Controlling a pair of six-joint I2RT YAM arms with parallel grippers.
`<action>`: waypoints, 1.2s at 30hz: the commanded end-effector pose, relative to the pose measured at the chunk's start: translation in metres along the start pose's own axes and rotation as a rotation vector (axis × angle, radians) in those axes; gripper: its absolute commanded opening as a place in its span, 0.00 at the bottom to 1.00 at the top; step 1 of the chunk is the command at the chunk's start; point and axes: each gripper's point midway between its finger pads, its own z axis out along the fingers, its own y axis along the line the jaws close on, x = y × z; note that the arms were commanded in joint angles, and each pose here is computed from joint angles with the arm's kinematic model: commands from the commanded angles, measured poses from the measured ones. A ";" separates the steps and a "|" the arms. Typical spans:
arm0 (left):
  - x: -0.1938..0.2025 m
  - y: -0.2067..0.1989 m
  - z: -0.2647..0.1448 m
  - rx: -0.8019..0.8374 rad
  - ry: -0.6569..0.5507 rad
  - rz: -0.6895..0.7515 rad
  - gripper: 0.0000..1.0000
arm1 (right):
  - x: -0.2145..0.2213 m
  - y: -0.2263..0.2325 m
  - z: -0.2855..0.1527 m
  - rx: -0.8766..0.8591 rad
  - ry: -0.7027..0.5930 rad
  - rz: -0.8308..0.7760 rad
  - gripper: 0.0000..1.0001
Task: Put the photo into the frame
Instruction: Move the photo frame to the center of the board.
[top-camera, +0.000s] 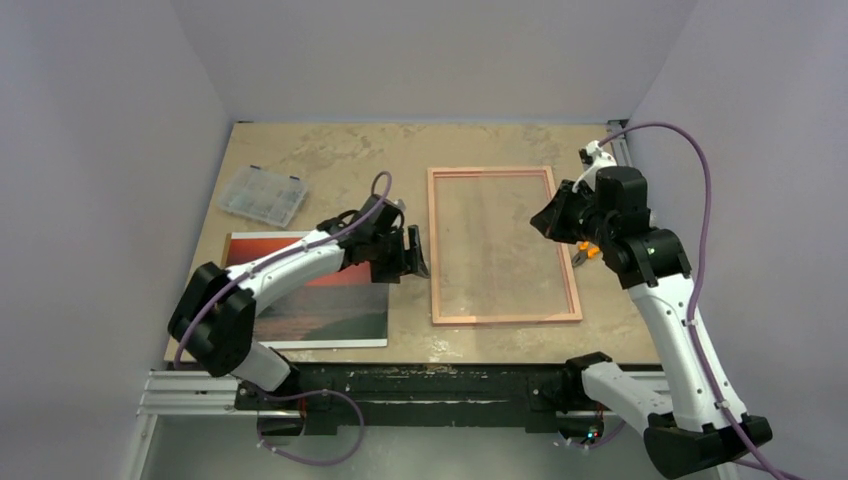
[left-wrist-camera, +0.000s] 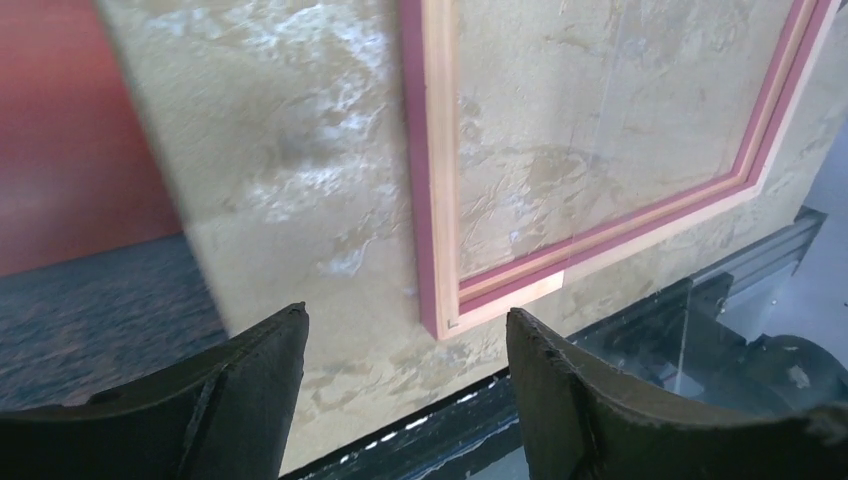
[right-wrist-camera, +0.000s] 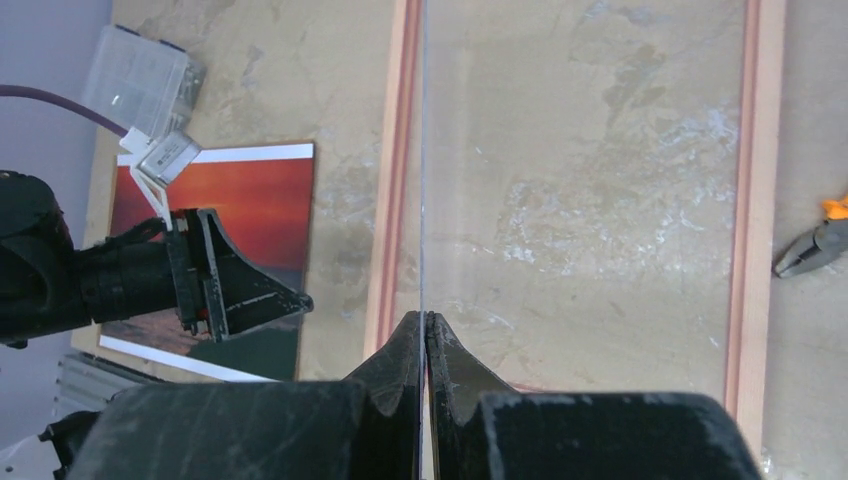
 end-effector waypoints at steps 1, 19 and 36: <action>-0.010 -0.026 0.022 -0.021 -0.021 0.038 0.69 | -0.012 -0.002 -0.017 -0.020 -0.035 0.009 0.00; 0.019 -0.005 0.083 -0.248 0.026 0.098 0.37 | -0.008 0.017 -0.023 -0.137 0.000 0.084 0.00; 0.029 0.016 0.055 -0.299 -0.006 0.047 0.00 | 0.004 0.021 -0.013 -0.185 0.045 0.108 0.00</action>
